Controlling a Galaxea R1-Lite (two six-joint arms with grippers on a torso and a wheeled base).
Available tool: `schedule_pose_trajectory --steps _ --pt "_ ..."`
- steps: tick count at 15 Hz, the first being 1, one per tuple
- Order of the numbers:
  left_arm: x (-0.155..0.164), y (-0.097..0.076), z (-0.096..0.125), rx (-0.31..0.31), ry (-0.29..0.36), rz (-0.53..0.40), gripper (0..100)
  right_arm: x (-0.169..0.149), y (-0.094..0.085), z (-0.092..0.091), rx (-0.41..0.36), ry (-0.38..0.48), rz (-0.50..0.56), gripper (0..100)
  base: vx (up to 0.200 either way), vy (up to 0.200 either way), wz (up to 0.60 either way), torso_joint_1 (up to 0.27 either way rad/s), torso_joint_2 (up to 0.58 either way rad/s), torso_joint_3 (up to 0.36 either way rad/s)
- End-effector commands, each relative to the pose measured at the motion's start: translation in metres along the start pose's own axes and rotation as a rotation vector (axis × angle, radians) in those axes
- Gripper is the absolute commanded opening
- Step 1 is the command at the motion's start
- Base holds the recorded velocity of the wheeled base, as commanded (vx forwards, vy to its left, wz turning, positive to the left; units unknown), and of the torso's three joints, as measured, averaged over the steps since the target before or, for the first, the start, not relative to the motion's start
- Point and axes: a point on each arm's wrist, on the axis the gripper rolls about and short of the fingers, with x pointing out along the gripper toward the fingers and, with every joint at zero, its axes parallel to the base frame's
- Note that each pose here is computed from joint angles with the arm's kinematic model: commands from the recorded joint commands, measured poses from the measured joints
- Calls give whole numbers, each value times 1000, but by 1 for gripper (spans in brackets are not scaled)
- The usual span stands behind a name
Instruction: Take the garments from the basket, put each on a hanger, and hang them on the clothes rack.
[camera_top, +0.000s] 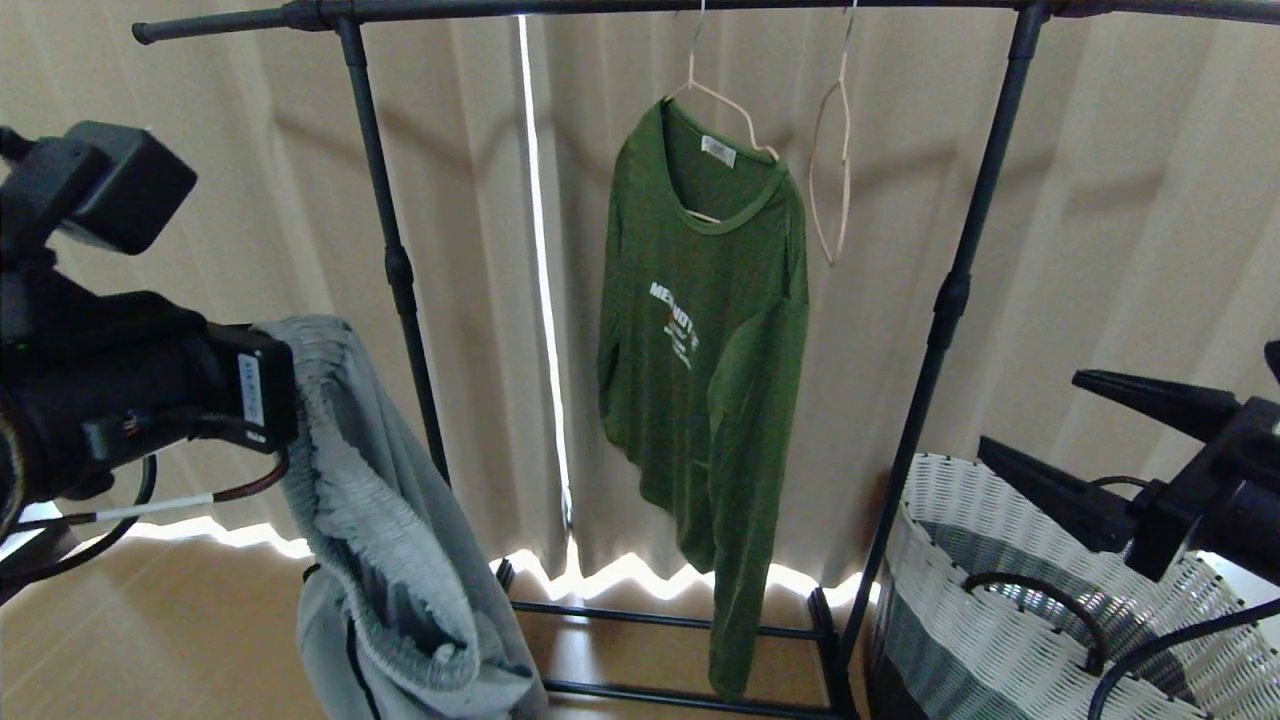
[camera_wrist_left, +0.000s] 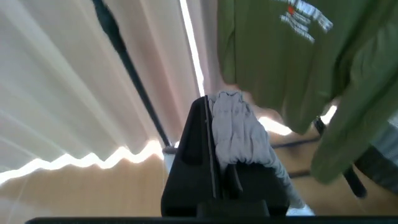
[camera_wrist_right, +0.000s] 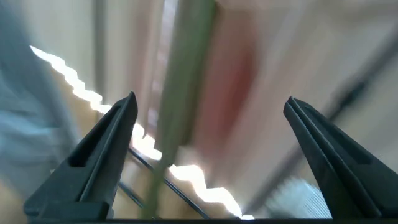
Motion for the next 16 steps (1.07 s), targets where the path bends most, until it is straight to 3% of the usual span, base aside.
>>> schedule_pose_trajectory --steps 1,3,6,9,10,11,13,16 --pt "-25 2 -14 -24 -73 -36 0 -12 -4 -15 23 0 -61 100 0 0 0 0 0 0" --pt "-23 3 -15 -27 -75 -25 0 -13 -4 -17 66 -37 -70 100 0 0 0 0 0 0" --pt "-25 5 -25 -37 -53 -10 0 -11 -3 -23 48 -8 -66 100 0 0 0 0 0 0" --pt "-46 9 -46 -156 -64 1 0 -8 -6 -14 25 -34 -84 100 0 0 0 0 0 0" --pt "-48 8 -52 -165 -71 0 0 -8 -6 -13 16 -40 -87 100 0 0 0 0 0 0" --pt "-49 7 -64 -165 -72 1 0 -10 -7 -10 14 -51 -95 100 0 0 0 0 0 0" --pt "-50 7 -59 -153 -143 -7 0 -8 -10 -4 13 -65 -154 100 0 0 0 0 0 0" --pt "-42 7 -61 -142 -120 -79 0 -4 -14 -13 23 -9 -234 100 0 0 0 0 0 0"
